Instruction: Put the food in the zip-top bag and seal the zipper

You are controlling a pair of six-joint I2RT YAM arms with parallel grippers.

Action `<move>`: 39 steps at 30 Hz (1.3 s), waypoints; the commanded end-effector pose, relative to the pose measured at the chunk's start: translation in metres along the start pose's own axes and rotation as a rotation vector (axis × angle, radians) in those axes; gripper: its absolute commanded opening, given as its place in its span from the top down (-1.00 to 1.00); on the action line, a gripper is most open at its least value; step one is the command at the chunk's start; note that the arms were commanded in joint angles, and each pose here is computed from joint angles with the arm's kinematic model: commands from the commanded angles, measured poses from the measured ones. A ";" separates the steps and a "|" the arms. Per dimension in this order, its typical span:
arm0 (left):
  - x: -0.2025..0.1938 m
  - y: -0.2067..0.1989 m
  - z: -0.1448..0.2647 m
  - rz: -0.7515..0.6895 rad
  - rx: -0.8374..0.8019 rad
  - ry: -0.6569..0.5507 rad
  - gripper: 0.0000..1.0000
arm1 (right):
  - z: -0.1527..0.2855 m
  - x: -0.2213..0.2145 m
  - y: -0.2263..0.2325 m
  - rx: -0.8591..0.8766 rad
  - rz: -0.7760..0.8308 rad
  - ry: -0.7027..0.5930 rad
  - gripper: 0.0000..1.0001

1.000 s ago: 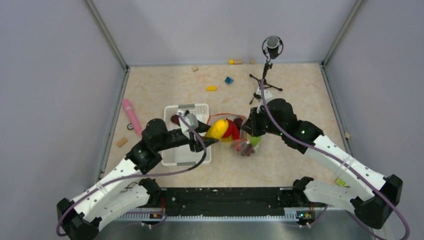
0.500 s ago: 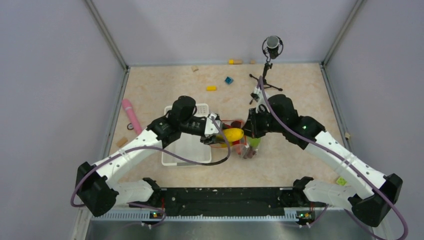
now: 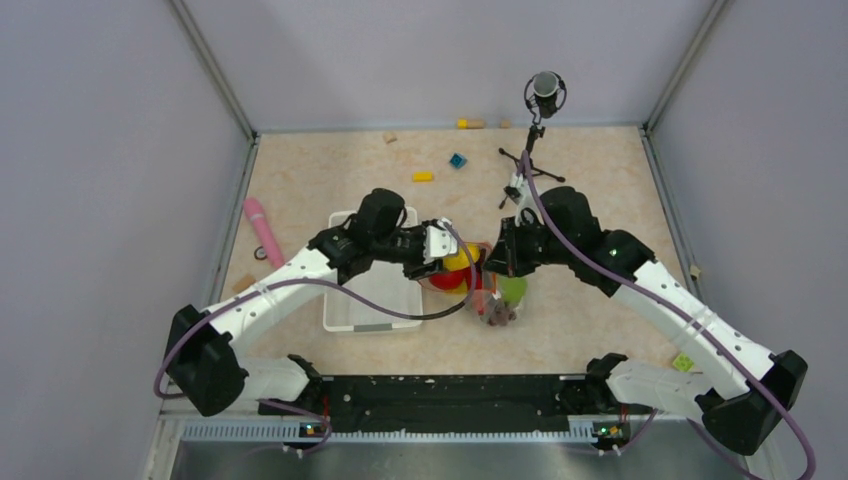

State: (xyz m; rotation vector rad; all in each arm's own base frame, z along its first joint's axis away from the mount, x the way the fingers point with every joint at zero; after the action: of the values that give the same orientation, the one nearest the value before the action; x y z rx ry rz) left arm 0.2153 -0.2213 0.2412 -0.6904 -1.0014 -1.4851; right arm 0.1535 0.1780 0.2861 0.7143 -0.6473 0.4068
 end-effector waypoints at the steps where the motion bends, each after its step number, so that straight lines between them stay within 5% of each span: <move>1: 0.008 0.015 -0.001 0.038 0.085 0.069 1.00 | 0.020 0.025 0.018 0.063 0.041 -0.129 1.00; 6: 0.012 0.015 -0.011 0.045 0.064 0.115 1.00 | 0.019 0.026 0.015 0.043 0.051 -0.133 1.00; 11: 0.025 0.009 -0.026 0.030 0.044 0.142 0.61 | 0.016 0.026 0.014 0.039 0.050 -0.133 1.00; 19: 0.044 -0.006 -0.042 -0.017 -0.084 0.079 0.59 | 0.014 0.026 0.014 0.053 0.036 -0.180 1.00; 23: 0.049 -0.002 -0.047 0.007 -0.045 0.072 0.10 | 0.014 0.025 0.014 0.061 0.026 -0.203 1.00; 25: 0.051 -0.002 -0.049 0.022 -0.040 0.057 -0.73 | 0.013 0.024 0.012 0.052 0.025 -0.209 1.00; 27: 0.054 -0.003 -0.048 0.030 -0.039 0.041 -0.95 | 0.013 0.024 0.011 0.043 0.021 -0.209 1.00; 39: 0.070 -0.014 -0.005 0.090 0.204 -0.180 -0.96 | 0.012 0.021 0.004 -0.005 0.017 -0.223 1.00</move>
State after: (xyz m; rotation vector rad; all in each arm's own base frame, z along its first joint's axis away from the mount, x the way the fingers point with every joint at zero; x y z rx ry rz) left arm 0.1981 -0.2689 0.2607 -0.6813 -0.9971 -1.3884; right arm 0.1574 0.1755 0.2904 0.7110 -0.7413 0.3584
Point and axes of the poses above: each gripper's point midway between its finger pads, its own z axis back along the fingers, its own y axis along the line the jaws close on, x = y × z, the point moved 9 cm from there along z, back along the fingers, and after that the axes turned 4 degrees about z, right-handed, at the moved point
